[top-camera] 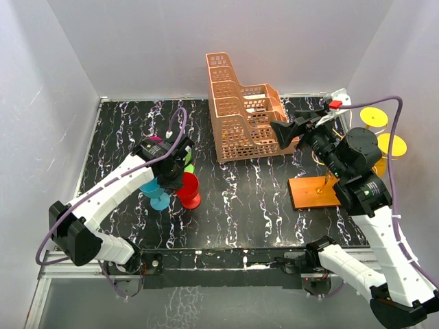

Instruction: Take the wine glass off the wine glass rack

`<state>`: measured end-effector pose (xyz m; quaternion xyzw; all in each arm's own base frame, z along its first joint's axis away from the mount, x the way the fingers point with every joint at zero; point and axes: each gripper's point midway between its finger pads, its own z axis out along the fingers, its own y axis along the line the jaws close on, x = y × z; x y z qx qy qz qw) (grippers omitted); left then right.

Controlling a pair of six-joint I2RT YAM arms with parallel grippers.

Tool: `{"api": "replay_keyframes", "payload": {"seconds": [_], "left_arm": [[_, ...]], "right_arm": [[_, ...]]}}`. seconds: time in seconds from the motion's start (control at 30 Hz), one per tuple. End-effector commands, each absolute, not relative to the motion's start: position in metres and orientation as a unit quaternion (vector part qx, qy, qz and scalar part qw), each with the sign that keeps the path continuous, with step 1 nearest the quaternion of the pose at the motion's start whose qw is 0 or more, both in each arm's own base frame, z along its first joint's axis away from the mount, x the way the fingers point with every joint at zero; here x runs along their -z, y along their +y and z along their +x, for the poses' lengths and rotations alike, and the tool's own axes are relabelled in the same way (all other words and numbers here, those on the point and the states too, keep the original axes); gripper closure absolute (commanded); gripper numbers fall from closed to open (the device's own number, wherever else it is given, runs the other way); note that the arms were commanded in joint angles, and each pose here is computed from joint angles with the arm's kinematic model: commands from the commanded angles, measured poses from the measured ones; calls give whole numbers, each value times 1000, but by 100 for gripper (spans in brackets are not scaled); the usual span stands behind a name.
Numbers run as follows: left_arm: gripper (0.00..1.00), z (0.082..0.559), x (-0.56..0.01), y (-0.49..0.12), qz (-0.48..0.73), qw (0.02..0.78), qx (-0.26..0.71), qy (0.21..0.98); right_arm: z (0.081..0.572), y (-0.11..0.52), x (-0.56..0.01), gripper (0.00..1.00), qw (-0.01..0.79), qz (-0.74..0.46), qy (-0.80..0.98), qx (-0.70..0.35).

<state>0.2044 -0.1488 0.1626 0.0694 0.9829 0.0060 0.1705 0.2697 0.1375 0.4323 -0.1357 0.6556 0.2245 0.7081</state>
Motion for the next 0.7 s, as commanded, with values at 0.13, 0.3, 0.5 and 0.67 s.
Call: {"api": "replay_keyframes", "payload": {"seconds": [0.13, 0.3, 0.5, 0.67], "left_arm": [[69, 217, -182, -134, 71, 210, -31, 975], [45, 239, -233, -140, 66, 305, 2, 950], [23, 277, -311, -156, 66, 450, 57, 889], [17, 293, -374, -181, 81, 564, 147, 808]], "right_arm": [[270, 139, -437, 20, 704, -148, 659, -219], [268, 135, -437, 19, 697, -148, 670, -209], [277, 124, -425, 19, 675, -131, 705, -173], [290, 105, -421, 19, 660, -92, 736, -122]]}}
